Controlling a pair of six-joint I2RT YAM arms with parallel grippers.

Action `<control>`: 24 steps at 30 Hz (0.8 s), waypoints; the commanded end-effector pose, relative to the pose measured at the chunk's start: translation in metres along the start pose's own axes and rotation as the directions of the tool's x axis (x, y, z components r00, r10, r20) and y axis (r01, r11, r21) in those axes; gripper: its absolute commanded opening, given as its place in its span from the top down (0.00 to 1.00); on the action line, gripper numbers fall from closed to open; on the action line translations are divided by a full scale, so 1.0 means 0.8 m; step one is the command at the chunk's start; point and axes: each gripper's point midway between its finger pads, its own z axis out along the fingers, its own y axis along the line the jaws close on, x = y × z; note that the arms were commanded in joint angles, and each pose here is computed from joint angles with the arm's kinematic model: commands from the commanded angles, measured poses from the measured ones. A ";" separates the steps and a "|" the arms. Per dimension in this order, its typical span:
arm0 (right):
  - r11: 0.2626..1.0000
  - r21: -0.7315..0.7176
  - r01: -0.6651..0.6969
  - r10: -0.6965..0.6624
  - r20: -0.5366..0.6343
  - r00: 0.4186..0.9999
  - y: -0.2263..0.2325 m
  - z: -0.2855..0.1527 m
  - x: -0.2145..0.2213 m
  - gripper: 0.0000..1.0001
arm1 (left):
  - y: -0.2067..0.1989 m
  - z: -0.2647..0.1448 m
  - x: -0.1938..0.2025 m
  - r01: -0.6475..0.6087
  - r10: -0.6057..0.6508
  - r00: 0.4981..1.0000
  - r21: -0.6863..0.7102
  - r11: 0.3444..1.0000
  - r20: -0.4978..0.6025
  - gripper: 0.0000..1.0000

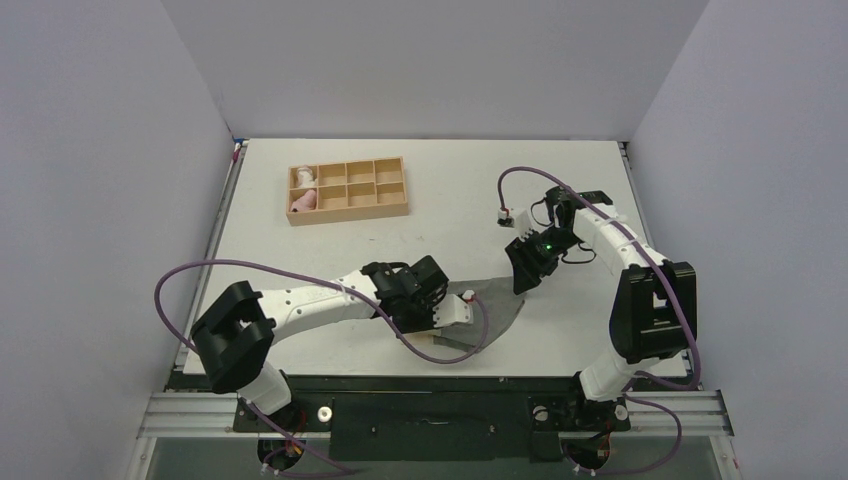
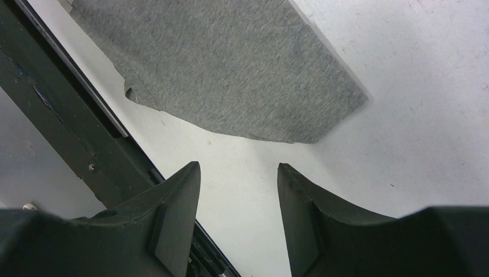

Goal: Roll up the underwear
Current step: Fold the underwear at the center of the board.

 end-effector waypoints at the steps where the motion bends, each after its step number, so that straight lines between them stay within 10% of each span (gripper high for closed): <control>1: 1.000 -0.004 0.022 -0.022 0.005 1.000 -0.002 0.001 -0.002 0.51 | 0.005 -0.017 -0.015 -0.019 0.020 0.999 -0.041 0.999 0.034 1.00; 24: 0.999 -0.027 0.032 -0.032 0.003 0.999 0.004 0.001 0.001 0.50 | 0.026 -0.029 0.010 -0.074 0.074 0.997 -0.168 0.983 -0.008 1.00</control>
